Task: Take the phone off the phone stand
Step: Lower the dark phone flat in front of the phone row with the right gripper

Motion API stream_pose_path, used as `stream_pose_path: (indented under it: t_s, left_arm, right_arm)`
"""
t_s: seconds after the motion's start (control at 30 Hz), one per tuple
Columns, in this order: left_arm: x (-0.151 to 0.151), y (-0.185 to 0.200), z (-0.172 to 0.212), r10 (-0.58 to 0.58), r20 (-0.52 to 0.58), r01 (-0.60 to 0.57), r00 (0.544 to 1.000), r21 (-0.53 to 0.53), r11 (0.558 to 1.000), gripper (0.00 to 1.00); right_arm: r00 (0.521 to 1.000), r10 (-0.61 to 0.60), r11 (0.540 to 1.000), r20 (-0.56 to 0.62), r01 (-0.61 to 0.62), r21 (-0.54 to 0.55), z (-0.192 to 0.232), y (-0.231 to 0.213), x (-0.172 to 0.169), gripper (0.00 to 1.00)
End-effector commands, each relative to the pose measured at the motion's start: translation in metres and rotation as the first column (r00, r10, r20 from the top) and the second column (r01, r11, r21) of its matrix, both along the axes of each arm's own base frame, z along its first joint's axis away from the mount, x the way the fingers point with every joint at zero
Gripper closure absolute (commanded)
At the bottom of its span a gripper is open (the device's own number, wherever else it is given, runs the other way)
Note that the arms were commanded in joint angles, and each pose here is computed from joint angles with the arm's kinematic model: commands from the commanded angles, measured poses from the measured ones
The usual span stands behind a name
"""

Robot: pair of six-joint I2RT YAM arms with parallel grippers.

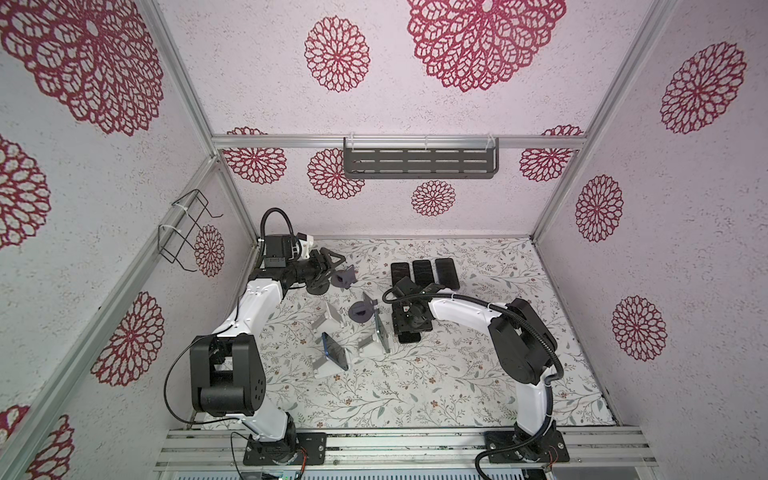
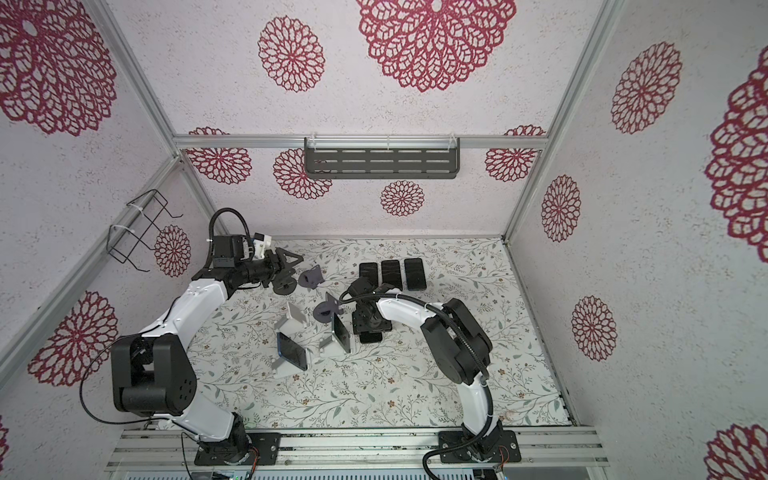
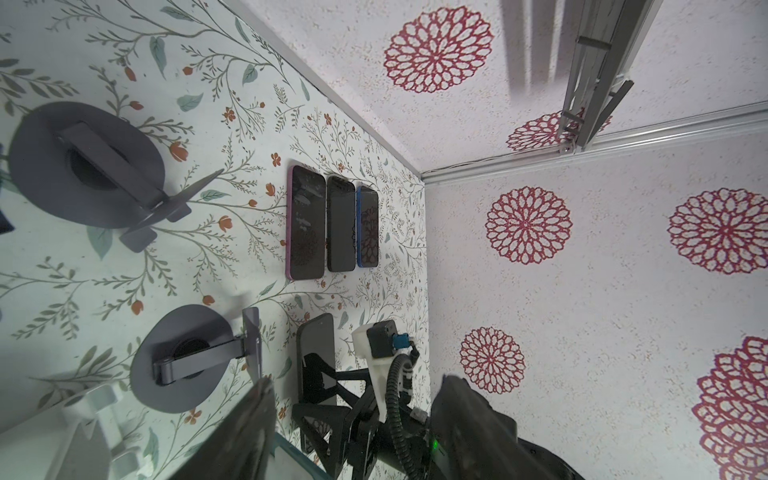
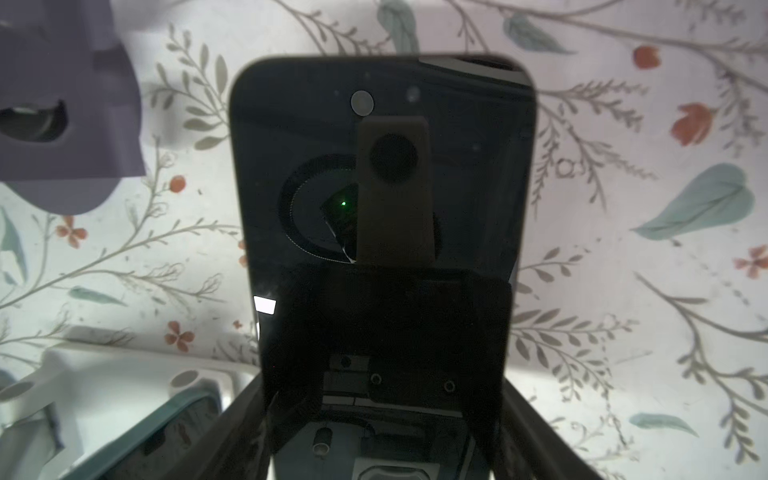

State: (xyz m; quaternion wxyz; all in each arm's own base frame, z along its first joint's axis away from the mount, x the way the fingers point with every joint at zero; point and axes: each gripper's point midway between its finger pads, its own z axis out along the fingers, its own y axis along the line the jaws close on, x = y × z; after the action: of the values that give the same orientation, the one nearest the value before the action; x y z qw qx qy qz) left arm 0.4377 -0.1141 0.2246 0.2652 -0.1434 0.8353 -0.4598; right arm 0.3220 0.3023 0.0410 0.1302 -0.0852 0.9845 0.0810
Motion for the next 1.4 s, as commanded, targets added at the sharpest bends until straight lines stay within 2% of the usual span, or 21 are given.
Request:
stream_pose_path:
  t_s: [0.0,0.33,0.47,0.6,0.7,0.77,1.2,1.37]
  left_arm:
    - [-0.001,0.006,0.027,0.025,0.080,-0.026,0.997,0.009,1.000,0.34]
    - [-0.006,0.007,0.037,0.017,0.096,-0.018,0.995,0.008,1.000,0.34]
    - [-0.007,0.010,0.040,0.027,0.103,-0.028,0.994,0.011,1.000,0.34]
    - [-0.007,0.012,0.042,0.029,0.106,-0.030,0.994,0.008,1.000,0.34]
    - [-0.008,0.011,0.044,0.019,0.109,-0.019,0.994,-0.001,1.000,0.33]
    - [-0.008,0.012,0.045,0.023,0.112,-0.023,0.993,0.001,1.000,0.33]
    - [-0.009,0.015,0.042,0.015,0.105,-0.017,0.994,0.021,1.000,0.33]
    - [-0.010,0.016,0.042,0.014,0.109,-0.017,0.994,0.031,0.999,0.32]
  right_arm:
    - [0.998,-0.038,0.999,0.046,0.036,0.040,0.014,0.006,0.012,0.54]
    - [0.996,-0.086,0.996,0.012,0.086,0.019,-0.004,0.001,0.012,0.47]
    - [0.994,-0.110,0.994,0.013,0.110,0.001,-0.006,-0.003,0.013,0.38]
    - [0.993,-0.120,0.992,0.002,0.120,-0.027,-0.014,-0.008,0.011,0.36]
    - [0.993,-0.120,0.992,0.001,0.120,-0.025,-0.013,-0.007,0.011,0.26]
    - [0.993,-0.122,0.992,0.001,0.122,-0.026,-0.013,-0.008,0.011,0.24]
    - [0.994,-0.105,0.994,0.004,0.105,-0.025,-0.015,-0.007,0.009,0.19]
    - [0.993,-0.087,0.996,0.083,0.088,-0.005,0.018,-0.009,0.019,0.18]
